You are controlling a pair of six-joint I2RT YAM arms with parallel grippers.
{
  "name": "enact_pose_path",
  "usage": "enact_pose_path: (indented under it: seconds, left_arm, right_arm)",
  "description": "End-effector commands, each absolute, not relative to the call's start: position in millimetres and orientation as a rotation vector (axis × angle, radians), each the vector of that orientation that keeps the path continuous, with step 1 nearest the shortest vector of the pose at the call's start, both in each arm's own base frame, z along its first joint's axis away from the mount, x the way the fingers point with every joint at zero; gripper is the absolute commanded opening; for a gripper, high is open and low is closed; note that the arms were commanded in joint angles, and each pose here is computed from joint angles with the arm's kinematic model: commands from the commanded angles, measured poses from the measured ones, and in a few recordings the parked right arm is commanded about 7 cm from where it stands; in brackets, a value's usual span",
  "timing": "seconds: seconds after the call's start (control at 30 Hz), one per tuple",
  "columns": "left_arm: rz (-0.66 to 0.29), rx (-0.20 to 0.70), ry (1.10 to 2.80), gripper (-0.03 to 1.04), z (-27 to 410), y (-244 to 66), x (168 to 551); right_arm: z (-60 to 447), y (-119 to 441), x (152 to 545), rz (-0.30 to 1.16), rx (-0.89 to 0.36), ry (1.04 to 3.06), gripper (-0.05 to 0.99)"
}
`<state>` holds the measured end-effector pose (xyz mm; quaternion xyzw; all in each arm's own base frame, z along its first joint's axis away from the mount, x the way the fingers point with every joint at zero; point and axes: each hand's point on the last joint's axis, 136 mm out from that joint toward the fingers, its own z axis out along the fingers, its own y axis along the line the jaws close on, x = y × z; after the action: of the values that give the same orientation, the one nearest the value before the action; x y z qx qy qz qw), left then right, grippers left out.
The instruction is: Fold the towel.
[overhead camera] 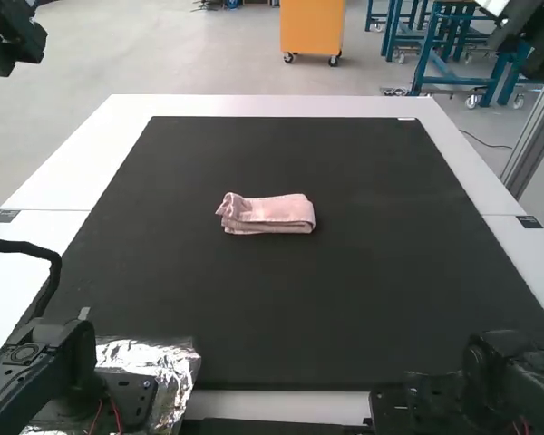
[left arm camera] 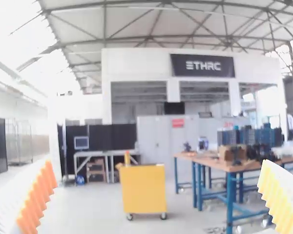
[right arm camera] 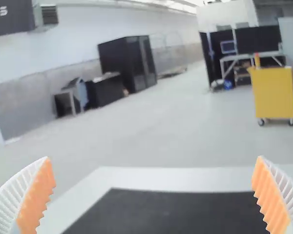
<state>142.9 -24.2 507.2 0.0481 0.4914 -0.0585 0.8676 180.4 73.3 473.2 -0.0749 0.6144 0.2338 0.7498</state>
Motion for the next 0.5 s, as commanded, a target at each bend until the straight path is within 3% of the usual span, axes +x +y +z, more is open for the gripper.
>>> enact_pose_path:
  seconds: [0.0, 0.2, 0.3, 0.37, 0.47]
  left_arm:
    - [-0.104, 0.067, 0.954, 0.97, 512.7, -17.5, 107.4]
    - [-0.06, 0.05, 0.855, 0.97, 511.8, -12.1, 56.4]
    - [-0.033, 0.054, 0.863, 0.97, 499.4, -11.3, 55.0]
    - [-0.026, 0.057, 0.916, 0.97, 484.1, -11.4, 72.3]
    - [-0.031, 0.056, 0.991, 0.97, 460.3, -11.3, 97.6]
  right_arm:
    - [480.3, 60.0, 146.4, 0.475, -0.135, 1.246, 0.92]
    - [484.2, 40.7, 83.3, 0.39, -0.092, 1.05, 0.92]
    - [488.5, 21.9, 57.8, 0.213, -0.054, 0.93, 0.92]
    - [482.0, 16.9, 68.9, 0.114, -0.059, 0.953, 0.92]
    - [455.1, 14.0, 103.9, 0.087, -0.048, 1.006, 0.92]
